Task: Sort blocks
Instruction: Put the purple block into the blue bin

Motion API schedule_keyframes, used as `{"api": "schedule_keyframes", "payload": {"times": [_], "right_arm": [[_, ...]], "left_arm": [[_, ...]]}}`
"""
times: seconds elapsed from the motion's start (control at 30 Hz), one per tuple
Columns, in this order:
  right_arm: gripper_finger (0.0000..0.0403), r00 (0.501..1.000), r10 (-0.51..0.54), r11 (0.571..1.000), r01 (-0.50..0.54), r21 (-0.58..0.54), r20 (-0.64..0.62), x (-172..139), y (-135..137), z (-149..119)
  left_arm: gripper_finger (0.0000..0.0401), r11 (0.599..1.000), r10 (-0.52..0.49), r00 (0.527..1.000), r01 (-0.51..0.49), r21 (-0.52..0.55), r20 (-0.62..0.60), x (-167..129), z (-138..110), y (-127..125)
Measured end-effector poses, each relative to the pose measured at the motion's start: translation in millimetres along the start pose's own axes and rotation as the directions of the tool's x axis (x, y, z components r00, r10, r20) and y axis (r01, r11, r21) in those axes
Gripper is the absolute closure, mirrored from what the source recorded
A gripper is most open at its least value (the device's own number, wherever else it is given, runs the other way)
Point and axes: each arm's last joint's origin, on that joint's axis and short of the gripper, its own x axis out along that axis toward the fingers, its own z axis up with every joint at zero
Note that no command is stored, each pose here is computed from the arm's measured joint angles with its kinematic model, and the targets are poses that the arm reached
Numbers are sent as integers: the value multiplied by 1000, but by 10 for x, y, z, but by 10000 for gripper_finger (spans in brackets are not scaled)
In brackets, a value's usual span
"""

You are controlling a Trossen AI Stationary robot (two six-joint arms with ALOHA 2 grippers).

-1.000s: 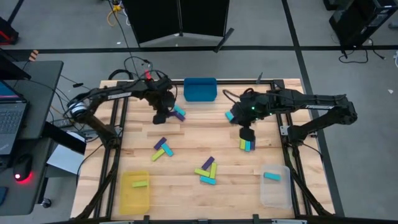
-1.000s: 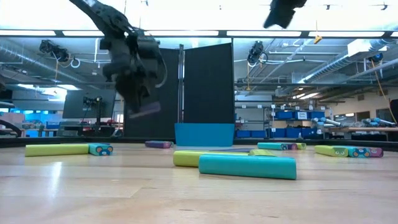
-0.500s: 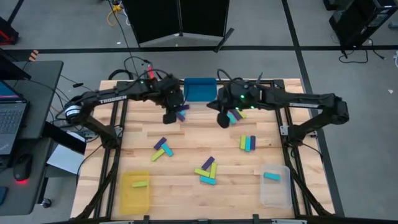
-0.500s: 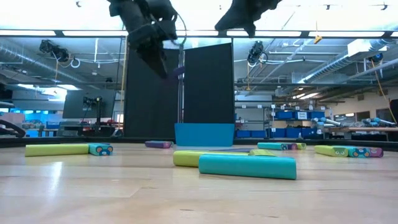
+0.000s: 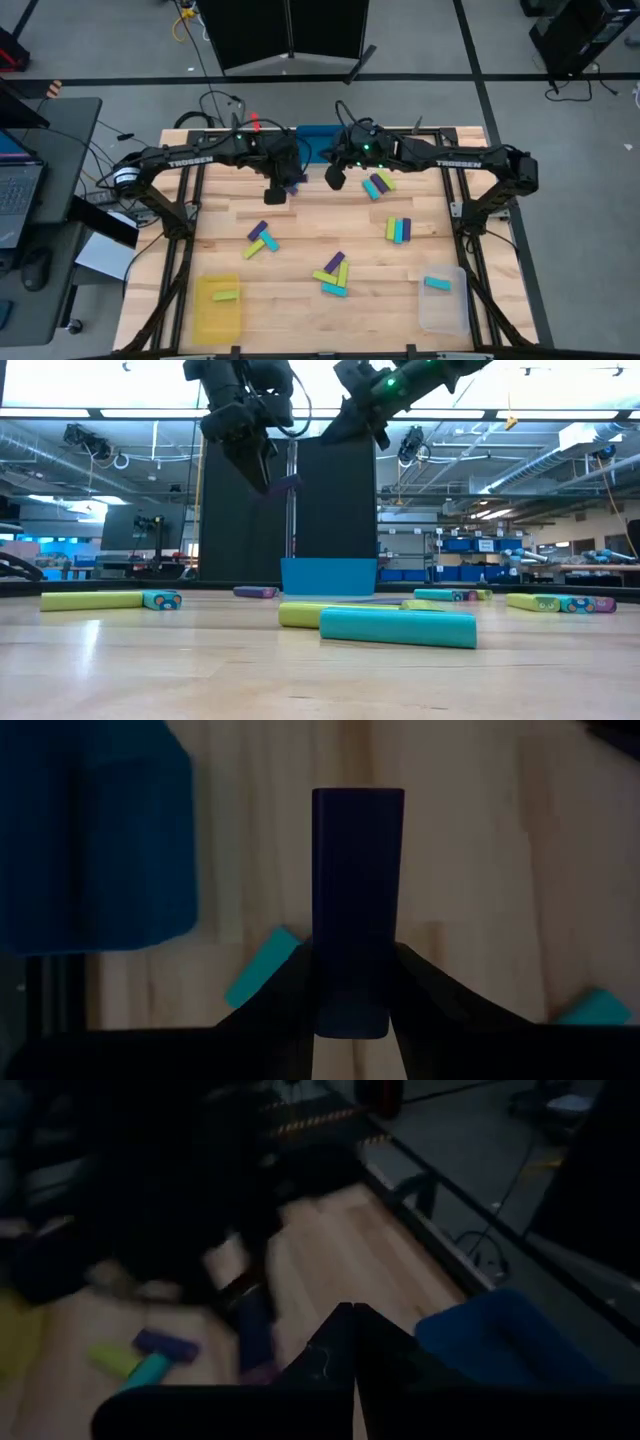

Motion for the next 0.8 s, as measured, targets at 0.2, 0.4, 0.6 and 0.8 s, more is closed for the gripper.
{"api": "schedule_keyframes", "payload": {"times": [0.2,0.4,0.6,0.8], "right_arm": [[392,992,102,995,-103,9,71,-24,-18,93],[392,957,261,965,-262,-5,124,-84,200,193],[392,951,292,956,-293,-6,104,-114,375,165],[392,967,248,969,-248,-2,64,-117,434,108]], "left_arm": [[301,1000,-2,1000,2,3,5,22,23,-25],[301,998,32,999,-32,-47,-5,145,45,44],[301,984,84,994,-72,-162,67,230,107,185],[301,938,174,974,-119,-326,143,201,96,449]]}}
